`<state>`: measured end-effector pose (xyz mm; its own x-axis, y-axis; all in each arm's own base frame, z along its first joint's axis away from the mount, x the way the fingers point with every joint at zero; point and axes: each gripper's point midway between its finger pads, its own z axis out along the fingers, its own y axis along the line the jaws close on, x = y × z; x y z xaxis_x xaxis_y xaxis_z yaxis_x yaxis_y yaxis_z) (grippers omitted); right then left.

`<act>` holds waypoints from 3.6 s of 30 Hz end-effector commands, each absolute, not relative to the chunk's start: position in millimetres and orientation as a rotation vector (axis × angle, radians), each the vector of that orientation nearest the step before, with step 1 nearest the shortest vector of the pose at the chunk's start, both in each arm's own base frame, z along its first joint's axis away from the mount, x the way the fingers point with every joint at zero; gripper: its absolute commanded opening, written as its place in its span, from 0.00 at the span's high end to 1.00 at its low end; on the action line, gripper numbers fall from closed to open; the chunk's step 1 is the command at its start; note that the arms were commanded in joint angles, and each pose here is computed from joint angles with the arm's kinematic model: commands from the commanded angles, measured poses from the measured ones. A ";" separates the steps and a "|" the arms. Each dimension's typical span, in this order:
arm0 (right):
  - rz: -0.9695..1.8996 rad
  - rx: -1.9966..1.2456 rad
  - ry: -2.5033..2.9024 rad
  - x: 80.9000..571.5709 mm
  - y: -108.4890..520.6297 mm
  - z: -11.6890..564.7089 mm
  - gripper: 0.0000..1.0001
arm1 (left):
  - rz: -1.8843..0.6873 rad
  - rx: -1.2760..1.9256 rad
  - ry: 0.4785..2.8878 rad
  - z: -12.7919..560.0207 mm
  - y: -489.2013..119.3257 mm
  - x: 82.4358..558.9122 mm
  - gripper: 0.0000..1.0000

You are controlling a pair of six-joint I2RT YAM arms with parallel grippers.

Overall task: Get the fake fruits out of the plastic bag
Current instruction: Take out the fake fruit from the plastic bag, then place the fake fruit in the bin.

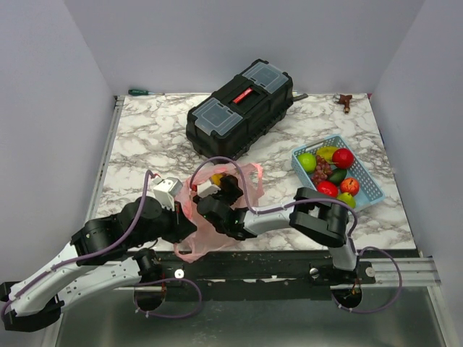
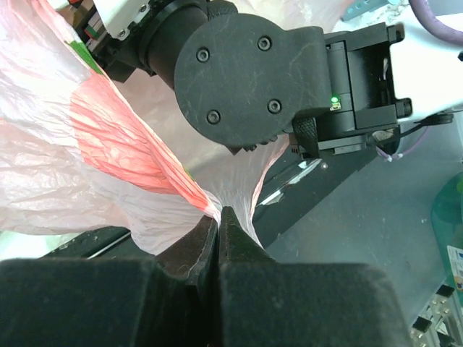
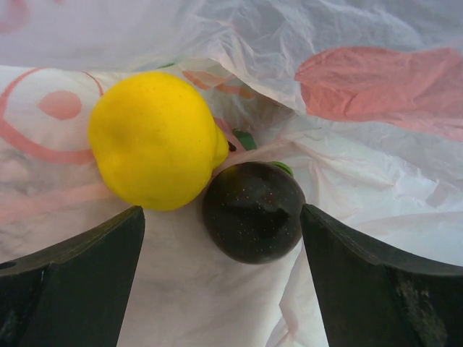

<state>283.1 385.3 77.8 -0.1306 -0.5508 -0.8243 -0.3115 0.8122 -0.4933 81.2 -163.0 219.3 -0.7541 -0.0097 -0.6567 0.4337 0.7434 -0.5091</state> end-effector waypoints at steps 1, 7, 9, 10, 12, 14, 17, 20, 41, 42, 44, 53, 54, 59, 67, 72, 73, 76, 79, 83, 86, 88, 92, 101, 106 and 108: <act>-0.334 -0.634 1.714 309.7 369.4 64.4 0.09 | -0.814 0.328 2.298 219.7 -151.8 82.3 1.00; -0.379 -0.618 1.735 328.7 356.5 51.4 0.09 | -0.742 0.359 2.332 211.0 -146.5 83.3 1.00; -0.384 -0.623 1.740 332.8 355.6 47.4 0.09 | -0.724 0.362 2.334 209.5 -144.6 84.3 1.00; -0.386 -0.625 1.744 334.7 355.2 44.7 0.09 | -0.718 0.366 2.333 209.1 -143.5 84.5 1.00; -0.399 -0.621 1.749 339.0 353.9 41.6 0.11 | -0.705 0.368 2.332 207.9 -141.3 84.9 1.00; -0.414 -0.614 1.752 342.5 351.8 39.1 0.14 | -0.687 0.370 2.336 205.8 -138.6 85.2 1.00; -0.382 -0.622 1.746 342.6 355.7 38.7 0.28 | -0.665 0.369 2.345 200.5 -135.2 85.3 1.00; -0.367 -0.616 1.736 343.0 357.0 44.3 0.44 | -0.648 0.366 2.350 194.3 -133.2 86.1 1.00; 0.012 -0.598 1.842 256.9 374.9 98.4 0.99 | -0.582 0.396 2.395 176.8 -138.5 90.9 1.00; 0.054 -0.599 1.865 250.8 377.8 98.0 0.99 | -0.583 0.396 2.393 176.8 -138.6 90.9 1.00; 0.156 -0.607 1.912 237.4 385.0 93.9 0.99 | -0.583 0.391 2.387 177.9 -138.2 91.7 1.00; 0.652 -0.701 2.012 176.3 425.7 100.5 0.99 | -0.580 0.333 2.351 183.3 -130.9 95.4 1.00; 0.702 -0.720 2.004 170.5 430.0 106.7 0.99 | -0.579 0.322 2.347 184.1 -129.3 95.9 1.00; 0.876 -0.782 1.932 150.5 440.1 148.1 0.99 | -0.593 0.302 2.333 186.0 -127.2 95.5 1.00; 1.013 -0.697 1.721 148.0 428.0 249.3 0.99 | -0.580 0.305 2.344 184.2 -128.0 96.2 1.00; 0.971 -0.640 1.635 158.8 416.5 303.6 0.99 | -0.571 0.319 2.356 182.0 -129.4 95.8 1.00; 0.959 -0.631 1.623 161.2 414.6 313.5 0.99 | -0.571 0.318 2.358 181.9 -129.8 95.9 1.00; 0.931 -0.642 1.575 164.3 411.2 339.5 0.99 | -0.566 0.317 2.359 181.4 -129.8 96.5 1.00; 0.890 -0.618 1.532 170.8 402.7 365.7 0.99 | -0.564 0.323 2.361 181.0 -130.2 96.4 1.00; 0.755 -0.535 1.483 189.6 377.2 393.6 0.99 | -0.561 0.318 2.365 180.5 -129.9 96.4 1.00; 0.553 -0.444 1.503 213.3 349.9 395.3 0.99 | -0.560 0.323 2.365 180.4 -130.2 96.5 1.00; 0.457 -0.388 1.510 222.8 332.5 399.2 0.99 | -0.560 0.323 2.367 180.2 -130.5 96.4 1.00; 0.260 -0.306 1.505 237.7 292.8 401.9 0.99 | -0.556 0.323 2.369 180.0 -130.7 96.8 1.00; -0.010 0.099 1.693 318.8 158.8 337.3 0.99 | -0.546 0.329 2.377 178.8 -131.4 97.1 1.00; -0.038 0.315 1.845 343.9 91.0 274.7 0.99 | -0.545 0.325 2.380 178.1 -131.0 96.9 1.00; -0.073 0.397 1.891 344.9 67.0 250.1 0.99 | -0.548 0.328 2.377 178.6 -131.4 96.9 1.00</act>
